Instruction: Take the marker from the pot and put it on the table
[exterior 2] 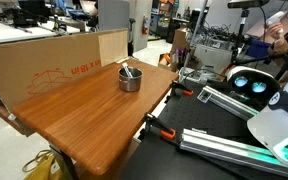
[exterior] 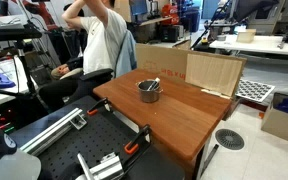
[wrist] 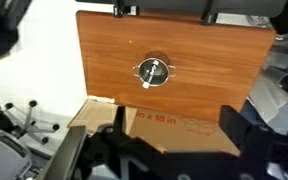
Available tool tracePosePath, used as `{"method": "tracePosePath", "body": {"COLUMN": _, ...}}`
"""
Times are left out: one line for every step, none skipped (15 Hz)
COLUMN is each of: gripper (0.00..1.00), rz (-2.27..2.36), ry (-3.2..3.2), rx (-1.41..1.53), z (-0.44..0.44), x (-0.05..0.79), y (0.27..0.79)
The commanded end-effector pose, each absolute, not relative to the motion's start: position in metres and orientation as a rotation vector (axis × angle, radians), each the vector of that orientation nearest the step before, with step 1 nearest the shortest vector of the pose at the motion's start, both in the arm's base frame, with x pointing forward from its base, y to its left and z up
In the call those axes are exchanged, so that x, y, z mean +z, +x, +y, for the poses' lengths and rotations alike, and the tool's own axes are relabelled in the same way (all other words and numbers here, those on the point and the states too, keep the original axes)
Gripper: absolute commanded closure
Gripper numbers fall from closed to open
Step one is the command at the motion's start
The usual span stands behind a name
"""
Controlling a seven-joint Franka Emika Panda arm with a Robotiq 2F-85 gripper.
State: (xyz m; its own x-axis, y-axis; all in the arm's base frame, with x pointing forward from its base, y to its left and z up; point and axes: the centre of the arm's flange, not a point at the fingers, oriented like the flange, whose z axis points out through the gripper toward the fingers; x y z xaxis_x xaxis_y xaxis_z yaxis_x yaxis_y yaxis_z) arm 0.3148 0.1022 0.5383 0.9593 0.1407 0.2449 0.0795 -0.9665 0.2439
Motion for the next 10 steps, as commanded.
{"method": "tracePosePath", "body": {"gripper": 0.00, "rz": 0.164, "ry": 2.878, "rx": 0.385, "z": 0.1022, "x": 0.5385, "y": 0.3148}}
{"method": "tracePosePath", "body": {"gripper": 0.00, "rz": 0.164, "ry": 2.878, "rx": 0.385, "z": 0.1022, "x": 0.5386, "y": 0.3148}}
{"method": "tracePosePath", "body": {"gripper": 0.00, "rz": 0.164, "ry": 2.878, "rx": 0.385, "z": 0.1023, "x": 0.5386, "y": 0.3148}}
{"method": "tracePosePath", "body": {"gripper": 0.00, "rz": 0.164, "ry": 2.878, "rx": 0.385, "z": 0.1022, "x": 0.5386, "y": 0.3148}}
{"method": "tracePosePath", "body": {"gripper": 0.00, "rz": 0.164, "ry": 2.878, "rx": 0.385, "z": 0.1022, "x": 0.5386, "y": 0.3148}}
{"method": "tracePosePath", "body": {"gripper": 0.00, "rz": 0.164, "ry": 2.878, "rx": 0.385, "z": 0.1023, "x": 0.5386, "y": 0.3148}}
{"method": "tracePosePath", "body": {"gripper": 0.00, "rz": 0.164, "ry": 2.878, "rx": 0.385, "z": 0.1022, "x": 0.5386, "y": 0.3148}}
{"method": "tracePosePath", "body": {"gripper": 0.00, "rz": 0.164, "ry": 2.878, "rx": 0.385, "z": 0.1022, "x": 0.5386, "y": 0.3148}}
{"method": "tracePosePath", "body": {"gripper": 0.00, "rz": 0.164, "ry": 2.878, "rx": 0.385, "z": 0.1022, "x": 0.5386, "y": 0.3148}}
{"method": "tracePosePath", "body": {"gripper": 0.00, "rz": 0.192, "ry": 2.866, "rx": 0.430, "z": 0.1010, "x": 0.5349, "y": 0.3166}}
